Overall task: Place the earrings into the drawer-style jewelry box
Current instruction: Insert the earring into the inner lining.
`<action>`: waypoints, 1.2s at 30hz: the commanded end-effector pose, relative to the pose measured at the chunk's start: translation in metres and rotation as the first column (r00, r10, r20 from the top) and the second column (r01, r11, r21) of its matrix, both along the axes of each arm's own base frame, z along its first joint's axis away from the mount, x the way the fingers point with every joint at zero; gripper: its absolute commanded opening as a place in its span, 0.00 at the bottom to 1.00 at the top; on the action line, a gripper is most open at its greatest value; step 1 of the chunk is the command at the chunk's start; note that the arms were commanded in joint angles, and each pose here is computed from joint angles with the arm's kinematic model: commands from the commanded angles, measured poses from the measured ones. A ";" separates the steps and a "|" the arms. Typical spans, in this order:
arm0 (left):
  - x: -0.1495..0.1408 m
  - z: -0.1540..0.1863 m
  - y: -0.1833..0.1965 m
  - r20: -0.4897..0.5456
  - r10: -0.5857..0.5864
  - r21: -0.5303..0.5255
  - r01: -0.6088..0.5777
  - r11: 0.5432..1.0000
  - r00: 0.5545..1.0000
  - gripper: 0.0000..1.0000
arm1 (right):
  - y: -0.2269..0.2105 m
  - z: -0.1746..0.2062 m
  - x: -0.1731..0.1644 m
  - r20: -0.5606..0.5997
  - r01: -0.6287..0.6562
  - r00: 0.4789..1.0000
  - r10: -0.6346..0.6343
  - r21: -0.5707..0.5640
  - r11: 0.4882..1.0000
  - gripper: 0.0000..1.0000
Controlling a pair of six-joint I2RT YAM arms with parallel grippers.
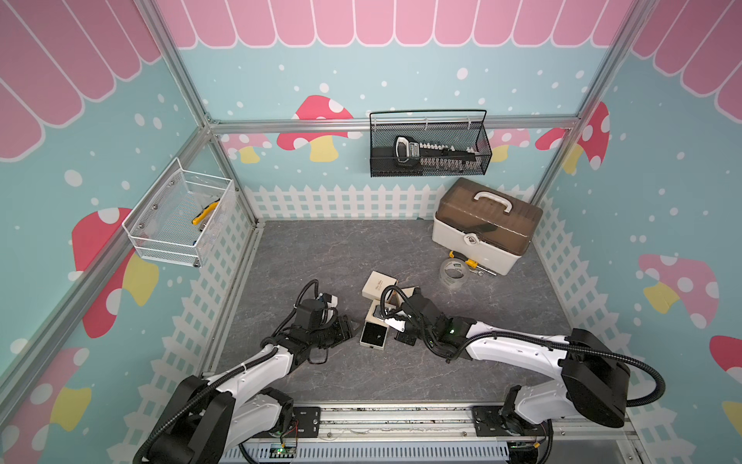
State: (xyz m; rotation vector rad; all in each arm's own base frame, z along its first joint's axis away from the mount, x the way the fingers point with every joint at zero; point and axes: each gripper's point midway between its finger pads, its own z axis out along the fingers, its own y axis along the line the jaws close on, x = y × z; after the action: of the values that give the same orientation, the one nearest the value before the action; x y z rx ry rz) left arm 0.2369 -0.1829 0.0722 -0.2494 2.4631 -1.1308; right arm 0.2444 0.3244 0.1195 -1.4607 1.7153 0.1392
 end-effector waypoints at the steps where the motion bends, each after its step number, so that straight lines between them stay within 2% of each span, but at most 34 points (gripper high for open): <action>1: -0.011 -0.004 0.000 -0.055 -0.009 -0.018 0.008 1.000 0.998 0.68 | 0.023 0.011 0.003 0.141 -0.146 0.979 0.147 -0.019 0.989 0.00; 5: -0.014 -0.004 -0.008 -0.066 -0.023 -0.094 0.017 0.995 0.998 0.68 | 0.033 -0.004 0.004 0.190 -0.193 0.960 0.206 -0.084 0.978 0.00; 12: -0.008 -0.001 -0.011 -0.035 0.011 -0.173 -0.017 0.985 0.999 0.67 | 0.050 -0.016 0.003 0.237 -0.235 0.938 0.254 -0.106 0.966 0.00; 27: -0.003 -0.011 -0.008 -0.030 0.039 -0.145 -0.043 0.988 0.999 0.64 | 0.061 -0.046 -0.003 0.194 -0.274 0.935 0.296 -0.133 0.953 0.00; 36: -0.003 -0.019 -0.006 -0.044 0.042 -0.134 -0.047 0.990 0.998 0.57 | 0.065 -0.053 -0.004 0.178 -0.283 0.935 0.305 -0.137 0.949 0.00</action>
State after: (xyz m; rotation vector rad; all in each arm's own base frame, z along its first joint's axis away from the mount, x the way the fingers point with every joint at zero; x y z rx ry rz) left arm 0.2303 -0.1924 0.0543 -0.3494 2.4264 -1.3019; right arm 0.2437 0.3776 0.0629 -1.7315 1.4044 0.0372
